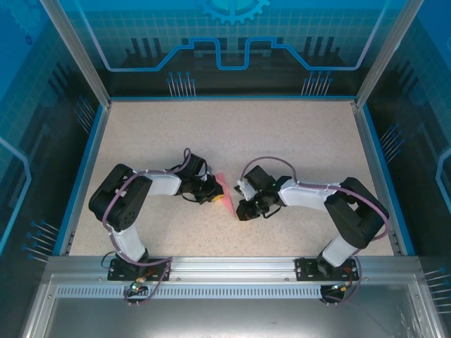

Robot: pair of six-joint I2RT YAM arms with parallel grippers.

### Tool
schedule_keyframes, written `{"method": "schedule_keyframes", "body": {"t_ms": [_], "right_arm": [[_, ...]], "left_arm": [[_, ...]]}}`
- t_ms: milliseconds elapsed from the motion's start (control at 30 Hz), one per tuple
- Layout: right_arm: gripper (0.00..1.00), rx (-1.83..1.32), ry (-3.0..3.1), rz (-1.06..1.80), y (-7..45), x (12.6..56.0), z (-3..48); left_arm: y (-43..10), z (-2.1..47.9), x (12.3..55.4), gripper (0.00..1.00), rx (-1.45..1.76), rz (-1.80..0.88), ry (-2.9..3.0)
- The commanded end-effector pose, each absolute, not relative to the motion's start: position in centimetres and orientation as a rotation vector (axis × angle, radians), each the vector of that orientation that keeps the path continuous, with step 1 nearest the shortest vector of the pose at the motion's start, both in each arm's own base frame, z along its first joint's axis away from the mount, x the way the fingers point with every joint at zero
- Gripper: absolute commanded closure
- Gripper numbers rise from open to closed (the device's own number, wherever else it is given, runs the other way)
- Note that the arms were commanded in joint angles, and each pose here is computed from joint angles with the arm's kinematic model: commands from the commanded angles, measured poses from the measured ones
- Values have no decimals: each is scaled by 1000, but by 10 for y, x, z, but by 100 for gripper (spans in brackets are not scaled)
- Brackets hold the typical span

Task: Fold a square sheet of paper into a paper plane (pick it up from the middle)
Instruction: Fold the wing for the fifth time at the center of the table.

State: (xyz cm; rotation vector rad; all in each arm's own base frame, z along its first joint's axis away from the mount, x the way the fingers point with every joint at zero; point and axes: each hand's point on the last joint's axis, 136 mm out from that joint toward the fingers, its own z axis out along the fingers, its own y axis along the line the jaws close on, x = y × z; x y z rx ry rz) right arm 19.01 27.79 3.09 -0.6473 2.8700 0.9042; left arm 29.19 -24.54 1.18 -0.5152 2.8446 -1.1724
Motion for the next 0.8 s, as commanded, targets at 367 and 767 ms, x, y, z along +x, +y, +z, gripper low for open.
{"method": "schedule_keyframes", "body": {"t_ms": [367, 767], "right_arm": [[99, -583, 2828, 903, 326, 239, 20], [99, -581, 2970, 779, 294, 215, -17]], "left_arm": [[-225, -14, 282, 90, -582, -986, 2924], [-239, 16, 295, 88, -359, -1086, 2843]]}}
